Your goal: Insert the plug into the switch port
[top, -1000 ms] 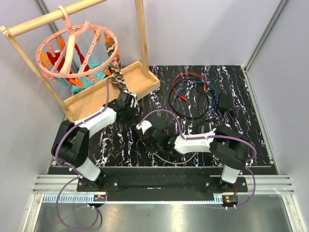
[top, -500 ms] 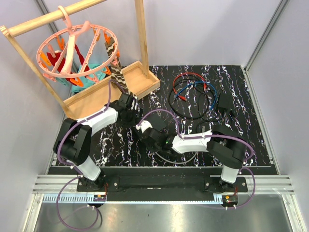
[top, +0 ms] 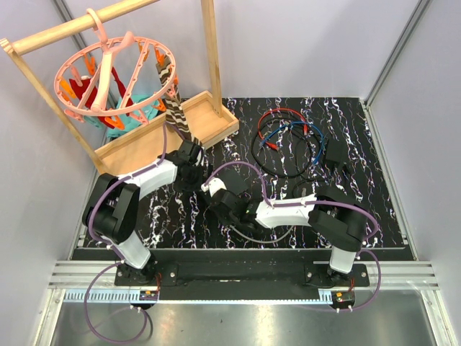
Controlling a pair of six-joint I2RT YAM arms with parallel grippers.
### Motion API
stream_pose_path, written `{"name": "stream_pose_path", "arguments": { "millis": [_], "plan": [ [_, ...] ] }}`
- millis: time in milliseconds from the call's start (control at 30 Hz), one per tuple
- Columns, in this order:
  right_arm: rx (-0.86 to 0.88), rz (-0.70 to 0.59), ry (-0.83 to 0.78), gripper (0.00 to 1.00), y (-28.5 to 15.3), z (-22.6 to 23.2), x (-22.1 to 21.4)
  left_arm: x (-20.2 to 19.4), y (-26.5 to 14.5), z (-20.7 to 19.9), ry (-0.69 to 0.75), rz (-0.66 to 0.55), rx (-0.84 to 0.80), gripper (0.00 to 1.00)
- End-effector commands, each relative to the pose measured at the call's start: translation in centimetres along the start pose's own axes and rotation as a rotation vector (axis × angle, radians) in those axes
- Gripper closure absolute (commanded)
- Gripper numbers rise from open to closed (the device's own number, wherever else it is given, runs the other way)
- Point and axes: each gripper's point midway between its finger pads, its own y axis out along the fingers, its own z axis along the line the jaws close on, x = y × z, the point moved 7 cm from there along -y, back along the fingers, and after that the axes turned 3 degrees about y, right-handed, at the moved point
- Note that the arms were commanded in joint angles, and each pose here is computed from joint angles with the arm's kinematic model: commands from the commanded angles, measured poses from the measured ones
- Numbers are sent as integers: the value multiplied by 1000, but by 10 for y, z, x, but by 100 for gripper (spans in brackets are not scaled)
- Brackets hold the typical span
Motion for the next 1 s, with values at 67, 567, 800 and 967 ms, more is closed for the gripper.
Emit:
{"name": "stream_pose_path", "arguments": {
  "millis": [67, 567, 800, 967],
  "plan": [
    [2, -68, 35, 100, -1, 8, 19, -3, 0, -7, -21, 13, -36, 13],
    [-40, -61, 46, 100, 7, 3, 7, -12, 6, -14, -20, 51, -61, 19],
    [-14, -112, 55, 100, 0, 5, 19, -16, 9, -16, -32, 68, -72, 26],
    [-4, -140, 58, 100, -6, 5, 26, -20, 10, -19, -40, 77, -82, 35]
  ]
}}
